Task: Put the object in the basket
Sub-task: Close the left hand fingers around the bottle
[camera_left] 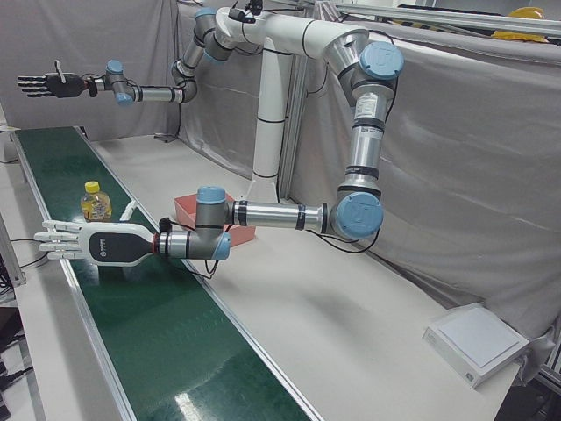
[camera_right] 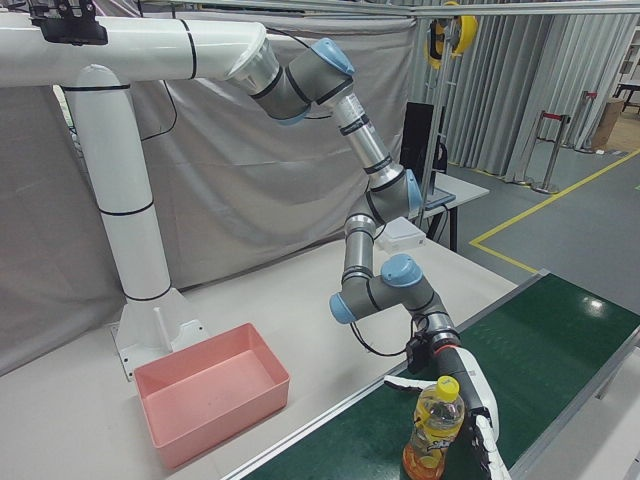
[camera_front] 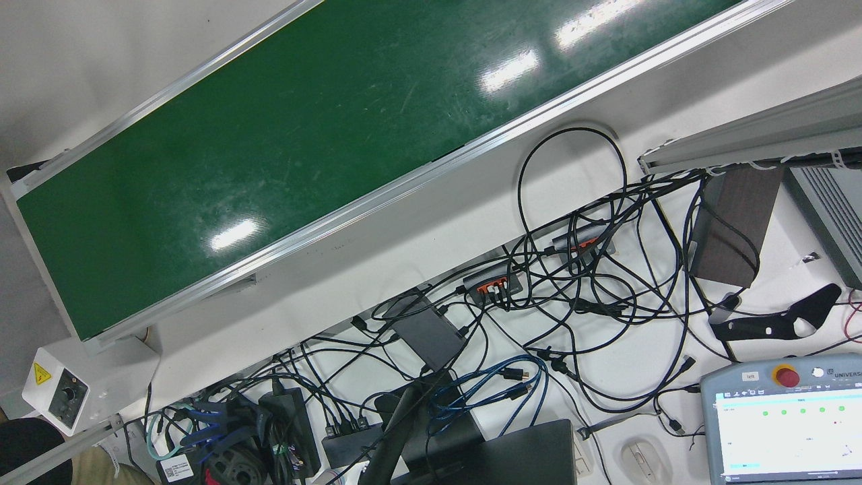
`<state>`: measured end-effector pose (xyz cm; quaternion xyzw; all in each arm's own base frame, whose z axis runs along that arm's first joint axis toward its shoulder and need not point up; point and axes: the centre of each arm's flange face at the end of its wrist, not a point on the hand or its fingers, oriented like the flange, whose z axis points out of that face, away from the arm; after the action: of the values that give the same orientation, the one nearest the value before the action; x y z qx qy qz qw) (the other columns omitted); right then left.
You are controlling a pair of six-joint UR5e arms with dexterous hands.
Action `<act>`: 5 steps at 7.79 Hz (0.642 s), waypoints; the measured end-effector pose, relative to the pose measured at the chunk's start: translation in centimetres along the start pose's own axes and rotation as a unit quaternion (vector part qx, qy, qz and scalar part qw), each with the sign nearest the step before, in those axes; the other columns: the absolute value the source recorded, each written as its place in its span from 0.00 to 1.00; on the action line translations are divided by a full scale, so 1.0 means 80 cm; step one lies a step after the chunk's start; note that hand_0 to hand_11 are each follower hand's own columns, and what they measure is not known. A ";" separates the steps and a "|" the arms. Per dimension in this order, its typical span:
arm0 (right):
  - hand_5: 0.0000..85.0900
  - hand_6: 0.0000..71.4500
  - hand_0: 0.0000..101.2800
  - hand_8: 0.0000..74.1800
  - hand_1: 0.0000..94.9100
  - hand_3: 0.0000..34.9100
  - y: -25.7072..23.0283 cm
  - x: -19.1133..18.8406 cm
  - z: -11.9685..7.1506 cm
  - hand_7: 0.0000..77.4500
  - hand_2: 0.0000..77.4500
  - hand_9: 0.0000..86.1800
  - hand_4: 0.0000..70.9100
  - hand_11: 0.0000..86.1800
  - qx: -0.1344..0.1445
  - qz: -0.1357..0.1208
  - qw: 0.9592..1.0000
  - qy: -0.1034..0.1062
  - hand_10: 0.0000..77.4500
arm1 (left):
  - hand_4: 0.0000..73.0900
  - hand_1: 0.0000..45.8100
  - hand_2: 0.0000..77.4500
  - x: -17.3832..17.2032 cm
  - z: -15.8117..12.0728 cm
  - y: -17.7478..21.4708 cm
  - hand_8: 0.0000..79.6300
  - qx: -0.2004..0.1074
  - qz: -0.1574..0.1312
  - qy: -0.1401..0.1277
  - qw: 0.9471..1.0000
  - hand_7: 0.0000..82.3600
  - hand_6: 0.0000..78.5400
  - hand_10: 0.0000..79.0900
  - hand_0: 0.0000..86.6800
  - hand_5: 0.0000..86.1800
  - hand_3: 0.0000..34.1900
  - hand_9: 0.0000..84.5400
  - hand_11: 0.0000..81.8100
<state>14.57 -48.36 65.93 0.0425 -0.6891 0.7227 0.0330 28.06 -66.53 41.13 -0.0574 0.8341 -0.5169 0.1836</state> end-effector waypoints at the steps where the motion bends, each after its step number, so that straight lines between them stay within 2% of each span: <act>1: 0.00 0.00 0.00 0.00 0.00 0.00 0.000 0.000 0.000 0.01 0.01 0.00 0.00 0.00 0.000 0.000 1.000 0.000 0.00 | 0.14 0.05 0.00 0.001 0.006 0.003 0.00 -0.002 -0.001 0.000 1.000 0.01 0.00 0.01 0.65 0.07 0.00 0.01 0.04; 3: 0.00 0.00 0.00 0.00 0.00 0.00 0.000 0.000 0.000 0.01 0.01 0.00 0.00 0.00 0.000 0.000 1.000 0.000 0.00 | 0.14 0.05 0.00 0.001 0.012 0.009 0.00 -0.007 -0.005 -0.003 1.000 0.01 0.00 0.01 0.66 0.08 0.00 0.01 0.04; 4: 0.00 0.00 0.00 0.00 0.00 0.00 0.000 0.000 0.000 0.01 0.01 0.00 0.00 0.00 0.000 0.000 1.000 0.000 0.00 | 0.16 0.05 0.00 -0.001 0.016 0.015 0.01 -0.014 -0.015 -0.011 1.000 0.01 0.00 0.05 0.66 0.11 0.00 0.01 0.09; 5: 0.00 0.00 0.00 0.00 0.00 0.00 0.000 0.000 0.000 0.01 0.01 0.00 0.00 0.00 0.000 0.000 1.000 0.000 0.00 | 0.40 0.29 0.00 -0.004 0.023 0.024 0.18 -0.023 -0.027 -0.023 0.999 0.17 0.14 0.28 0.75 0.43 0.00 0.25 0.42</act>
<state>14.57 -48.35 65.94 0.0425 -0.6890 0.7227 0.0330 29.21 -67.09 38.75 -0.0960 0.8395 -0.5008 0.1876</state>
